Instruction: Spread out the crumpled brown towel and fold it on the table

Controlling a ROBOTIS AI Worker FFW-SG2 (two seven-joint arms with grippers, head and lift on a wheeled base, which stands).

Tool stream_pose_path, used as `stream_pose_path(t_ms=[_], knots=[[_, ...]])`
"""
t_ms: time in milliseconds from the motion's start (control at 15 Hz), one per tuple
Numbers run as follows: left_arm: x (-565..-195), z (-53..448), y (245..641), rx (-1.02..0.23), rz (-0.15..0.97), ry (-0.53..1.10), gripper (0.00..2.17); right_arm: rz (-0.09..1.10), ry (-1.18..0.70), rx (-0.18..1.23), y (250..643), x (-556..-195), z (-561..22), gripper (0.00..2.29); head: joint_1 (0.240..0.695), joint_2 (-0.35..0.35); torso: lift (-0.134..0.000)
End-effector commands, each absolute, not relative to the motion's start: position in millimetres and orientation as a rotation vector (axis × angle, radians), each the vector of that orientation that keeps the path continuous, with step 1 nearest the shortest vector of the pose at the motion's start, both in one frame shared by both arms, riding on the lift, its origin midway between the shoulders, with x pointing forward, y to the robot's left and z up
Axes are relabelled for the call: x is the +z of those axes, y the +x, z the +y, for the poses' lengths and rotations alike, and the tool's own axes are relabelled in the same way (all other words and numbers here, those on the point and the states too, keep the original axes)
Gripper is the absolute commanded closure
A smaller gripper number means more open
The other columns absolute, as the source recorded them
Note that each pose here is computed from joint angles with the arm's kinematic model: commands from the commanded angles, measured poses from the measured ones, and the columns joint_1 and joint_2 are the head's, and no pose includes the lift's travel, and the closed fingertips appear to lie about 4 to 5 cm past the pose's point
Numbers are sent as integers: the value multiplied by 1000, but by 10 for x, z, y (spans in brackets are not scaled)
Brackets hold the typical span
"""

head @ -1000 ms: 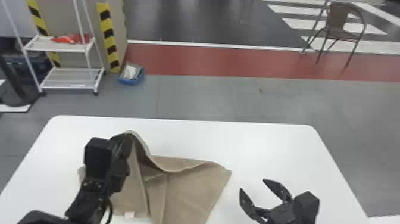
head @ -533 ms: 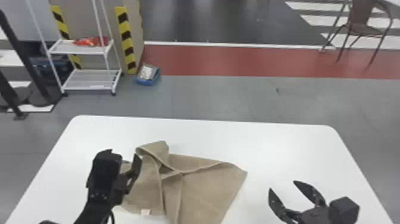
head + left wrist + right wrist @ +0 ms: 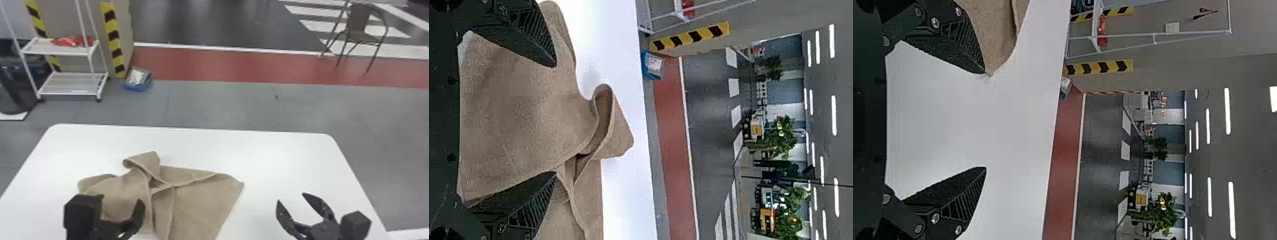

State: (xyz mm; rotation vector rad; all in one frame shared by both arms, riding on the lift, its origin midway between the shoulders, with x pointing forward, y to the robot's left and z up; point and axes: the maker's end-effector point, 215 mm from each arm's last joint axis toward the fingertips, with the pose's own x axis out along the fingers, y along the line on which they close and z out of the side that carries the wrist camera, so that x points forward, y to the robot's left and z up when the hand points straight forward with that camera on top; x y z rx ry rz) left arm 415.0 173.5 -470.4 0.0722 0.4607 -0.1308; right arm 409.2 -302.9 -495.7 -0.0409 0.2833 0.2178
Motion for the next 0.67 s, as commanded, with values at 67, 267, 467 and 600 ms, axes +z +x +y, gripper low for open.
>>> stream_pose_path(t_ms=[67, 267, 467, 600], knots=[[-4894, 1278, 3955, -191, 510, 12, 218, 276, -38, 214, 4077, -4959, -3053, 218, 695, -181, 0], [-5007, 916, 3838, -220, 524, 5, 329, 269, -37, 217, 4064, -4957, -3062, 218, 695, -248, 0], [-5146, 741, 3879, -204, 507, 31, 329, 259, -32, 210, 4051, -4947, -3106, 218, 695, -301, 0], [-5227, 748, 3966, -178, 499, 68, 329, 257, -29, 209, 4046, -4941, -3124, 218, 695, -316, 0]])
